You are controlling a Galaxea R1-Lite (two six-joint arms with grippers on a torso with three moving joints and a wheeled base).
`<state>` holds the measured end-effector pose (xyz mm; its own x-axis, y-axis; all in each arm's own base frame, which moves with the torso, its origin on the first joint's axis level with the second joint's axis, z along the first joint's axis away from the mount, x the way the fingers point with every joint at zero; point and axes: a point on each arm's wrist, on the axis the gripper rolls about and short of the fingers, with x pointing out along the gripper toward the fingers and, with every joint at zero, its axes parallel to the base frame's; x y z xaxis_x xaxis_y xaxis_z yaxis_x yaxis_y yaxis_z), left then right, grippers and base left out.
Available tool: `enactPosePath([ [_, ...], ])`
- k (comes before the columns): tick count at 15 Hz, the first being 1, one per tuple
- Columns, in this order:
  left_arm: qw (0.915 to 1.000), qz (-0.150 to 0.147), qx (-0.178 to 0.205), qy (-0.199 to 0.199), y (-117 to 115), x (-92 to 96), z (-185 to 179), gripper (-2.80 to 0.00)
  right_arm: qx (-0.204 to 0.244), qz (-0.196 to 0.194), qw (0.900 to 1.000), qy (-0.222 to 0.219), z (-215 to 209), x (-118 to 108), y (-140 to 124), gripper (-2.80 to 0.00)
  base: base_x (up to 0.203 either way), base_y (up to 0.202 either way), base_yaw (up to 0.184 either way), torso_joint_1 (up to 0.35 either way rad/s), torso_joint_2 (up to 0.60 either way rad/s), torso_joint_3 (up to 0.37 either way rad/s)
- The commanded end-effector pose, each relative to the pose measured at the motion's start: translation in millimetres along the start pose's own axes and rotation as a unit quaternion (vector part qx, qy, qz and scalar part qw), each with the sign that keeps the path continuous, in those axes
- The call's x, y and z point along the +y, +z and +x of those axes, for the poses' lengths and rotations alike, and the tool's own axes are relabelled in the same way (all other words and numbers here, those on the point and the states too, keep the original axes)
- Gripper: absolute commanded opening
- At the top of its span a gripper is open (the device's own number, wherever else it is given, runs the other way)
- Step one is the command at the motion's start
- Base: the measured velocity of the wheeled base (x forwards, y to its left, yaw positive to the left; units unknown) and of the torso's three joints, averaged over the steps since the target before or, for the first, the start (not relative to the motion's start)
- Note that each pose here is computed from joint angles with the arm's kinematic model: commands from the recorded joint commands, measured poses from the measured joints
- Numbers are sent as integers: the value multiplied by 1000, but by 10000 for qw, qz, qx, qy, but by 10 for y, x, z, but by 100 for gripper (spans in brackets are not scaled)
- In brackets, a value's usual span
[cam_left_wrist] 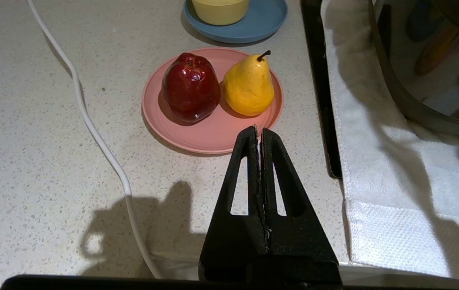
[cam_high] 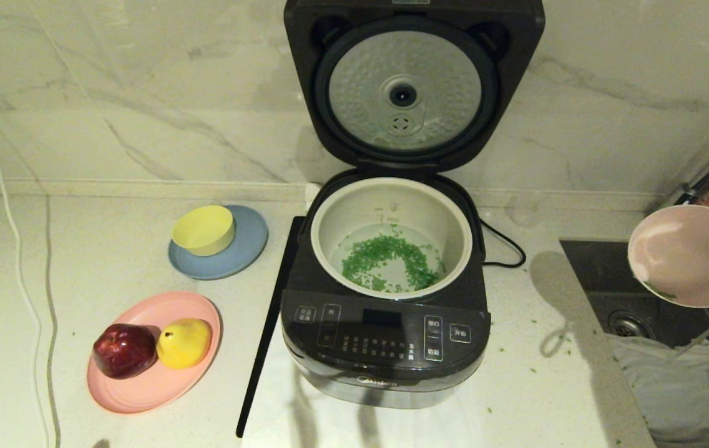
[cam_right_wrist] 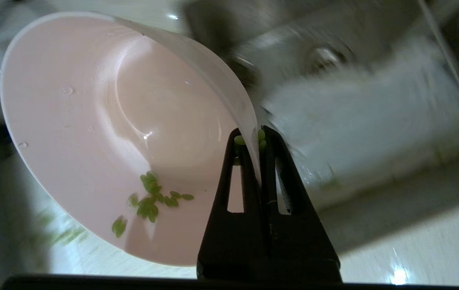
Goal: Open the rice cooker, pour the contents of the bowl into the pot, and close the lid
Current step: Fill a bowl with water from the tap
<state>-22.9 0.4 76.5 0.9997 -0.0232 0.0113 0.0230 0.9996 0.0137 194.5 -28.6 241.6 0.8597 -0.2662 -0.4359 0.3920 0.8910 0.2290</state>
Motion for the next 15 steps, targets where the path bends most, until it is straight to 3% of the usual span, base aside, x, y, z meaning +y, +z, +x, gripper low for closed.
enactPosePath([
  [1,10000,1,33,0,-21,0,5,-280,250,472,9966,-626,195,-320,-75,-280,0,0,0,0,0,0],
  [8,10000,1,33,0,-21,0,5,-280,104,1394,9735,-1810,794,-1219,-326,-280,0,0,0,0,0,0],
  [15,10000,1,33,0,-21,0,5,-280,369,2261,9488,-2174,1104,-2155,-382,-280,0,0,0,0,0,0],
])
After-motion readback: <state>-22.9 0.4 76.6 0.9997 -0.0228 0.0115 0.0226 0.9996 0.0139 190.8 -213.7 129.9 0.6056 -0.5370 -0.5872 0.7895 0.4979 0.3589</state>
